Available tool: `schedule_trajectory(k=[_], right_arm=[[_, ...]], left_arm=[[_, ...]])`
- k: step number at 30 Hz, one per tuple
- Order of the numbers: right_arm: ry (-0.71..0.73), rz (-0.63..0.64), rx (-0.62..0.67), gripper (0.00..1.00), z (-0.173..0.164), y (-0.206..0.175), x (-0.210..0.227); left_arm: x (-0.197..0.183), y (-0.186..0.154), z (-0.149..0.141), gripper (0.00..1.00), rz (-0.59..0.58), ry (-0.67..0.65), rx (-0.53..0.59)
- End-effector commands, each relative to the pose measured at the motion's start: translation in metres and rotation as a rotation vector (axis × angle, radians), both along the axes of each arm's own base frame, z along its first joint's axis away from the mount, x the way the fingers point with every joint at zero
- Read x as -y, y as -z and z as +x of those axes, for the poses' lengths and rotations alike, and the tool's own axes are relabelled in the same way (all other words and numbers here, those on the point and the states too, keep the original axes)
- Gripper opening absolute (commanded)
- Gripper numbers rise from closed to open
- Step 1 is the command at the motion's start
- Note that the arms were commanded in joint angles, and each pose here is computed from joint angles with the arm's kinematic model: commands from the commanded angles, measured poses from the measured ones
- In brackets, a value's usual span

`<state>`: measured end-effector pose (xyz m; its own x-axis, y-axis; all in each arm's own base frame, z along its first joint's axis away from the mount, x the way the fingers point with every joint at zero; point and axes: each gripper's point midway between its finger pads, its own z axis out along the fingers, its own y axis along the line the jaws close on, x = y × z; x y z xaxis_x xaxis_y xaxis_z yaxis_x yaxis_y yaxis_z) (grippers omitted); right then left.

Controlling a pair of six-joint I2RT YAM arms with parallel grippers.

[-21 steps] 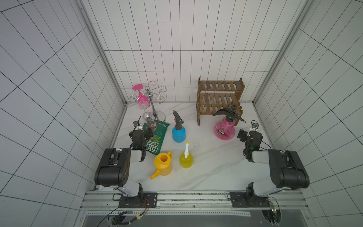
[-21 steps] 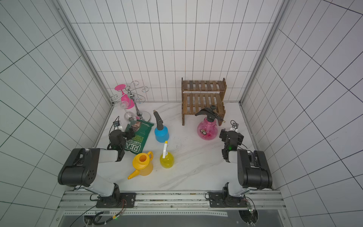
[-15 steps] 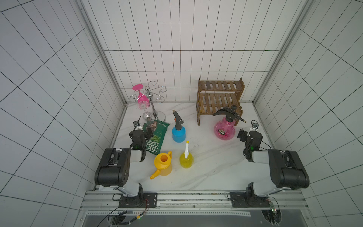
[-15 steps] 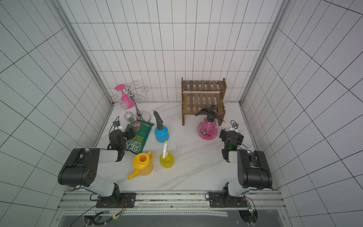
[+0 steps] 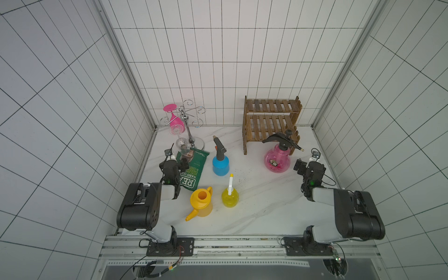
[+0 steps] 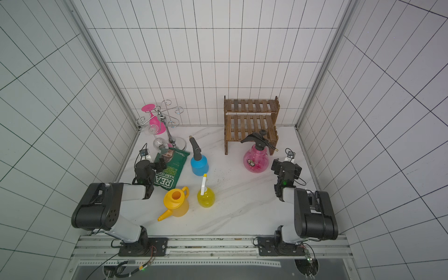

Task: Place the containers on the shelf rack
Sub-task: 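Pick up a container from the center of the board.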

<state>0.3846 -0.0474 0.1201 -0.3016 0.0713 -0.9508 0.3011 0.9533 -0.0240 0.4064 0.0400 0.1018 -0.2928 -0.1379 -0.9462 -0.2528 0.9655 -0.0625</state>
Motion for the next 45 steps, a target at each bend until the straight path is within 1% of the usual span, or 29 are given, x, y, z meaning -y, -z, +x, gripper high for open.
schedule_trajectory(k=[1, 4, 5, 8, 11, 13, 16, 18, 19, 21, 22, 23, 24, 26, 29, 31, 34, 37, 39, 41, 45], right_arm=[[0.045, -0.002, 0.033, 0.99, -0.012, -0.023, 0.006], [0.065, 0.037, 0.101, 0.99, -0.032, -0.055, 0.008], [0.059, 0.055, 0.11, 0.99, -0.038, -0.061, 0.007], [0.012, 0.117, 0.167, 0.99, -0.059, -0.097, -0.002], [0.017, 0.177, 0.16, 0.99, -0.085, -0.122, -0.004], [0.004, 0.194, 0.17, 0.99, -0.102, -0.142, -0.006], [-0.135, 0.156, 0.158, 0.99, -0.118, -0.164, -0.027], [-0.202, 0.184, 0.141, 0.99, -0.127, -0.171, -0.039], [-0.259, 0.195, 0.132, 0.99, -0.13, -0.173, -0.049], [-0.424, 0.217, 0.131, 0.99, -0.136, -0.178, -0.077], [-0.502, 0.228, 0.136, 0.99, -0.139, -0.182, -0.09], [-0.567, 0.232, 0.142, 0.99, -0.142, -0.185, -0.101], [-0.619, 0.23, 0.149, 0.99, -0.145, -0.188, -0.109], [-0.678, 0.217, 0.162, 0.99, -0.148, -0.193, -0.117], [-0.744, 0.162, 0.164, 0.99, -0.145, -0.196, -0.126], [-0.773, 0.127, 0.163, 0.99, -0.14, -0.195, -0.129], [-0.812, 0.087, 0.156, 0.97, -0.129, -0.195, -0.134], [-0.854, 0.035, 0.149, 0.95, -0.123, -0.197, -0.138], [-0.885, 0.009, 0.139, 0.94, -0.121, -0.197, -0.141], [-0.928, -0.007, 0.126, 0.93, -0.12, -0.199, -0.145], [-1.007, -0.02, 0.094, 0.89, -0.117, -0.203, -0.152]], left_arm=[[0.001, -0.012, 0.004, 0.98, -0.003, 0.006, 0.032], [0.001, -0.011, 0.004, 0.98, -0.003, 0.005, 0.03], [0.002, -0.011, 0.004, 0.98, -0.003, 0.007, 0.03], [0.001, -0.012, 0.005, 0.98, -0.003, 0.006, 0.032], [0.001, -0.012, 0.004, 0.98, -0.002, 0.005, 0.032], [0.001, -0.012, 0.005, 0.98, -0.003, 0.006, 0.032], [0.001, -0.013, 0.004, 0.98, -0.005, 0.007, 0.035], [0.004, -0.018, 0.006, 0.99, -0.006, 0.029, 0.05], [0.008, -0.025, 0.008, 0.98, 0.002, 0.057, 0.053], [0.011, -0.026, 0.007, 0.98, -0.009, 0.061, -0.043], [0.009, -0.038, 0.007, 0.98, -0.024, 0.044, -0.06], [0.006, -0.043, 0.004, 0.98, -0.027, 0.024, -0.092], [0.005, -0.051, 0.0, 0.98, -0.027, 0.016, -0.099], [0.003, -0.059, -0.013, 0.98, -0.034, -0.001, -0.126], [0.009, -0.078, -0.031, 0.98, -0.033, 0.017, -0.136], [0.023, -0.09, -0.039, 0.98, -0.029, 0.066, -0.143], [0.057, -0.105, -0.055, 0.98, -0.027, 0.183, -0.157], [0.097, -0.116, -0.073, 0.98, -0.049, 0.327, -0.16], [0.13, -0.124, -0.088, 0.98, -0.065, 0.452, -0.155], [0.165, -0.139, -0.105, 0.98, -0.087, 0.606, -0.11], [0.22, -0.183, -0.137, 0.98, -0.169, 0.872, 0.05]])
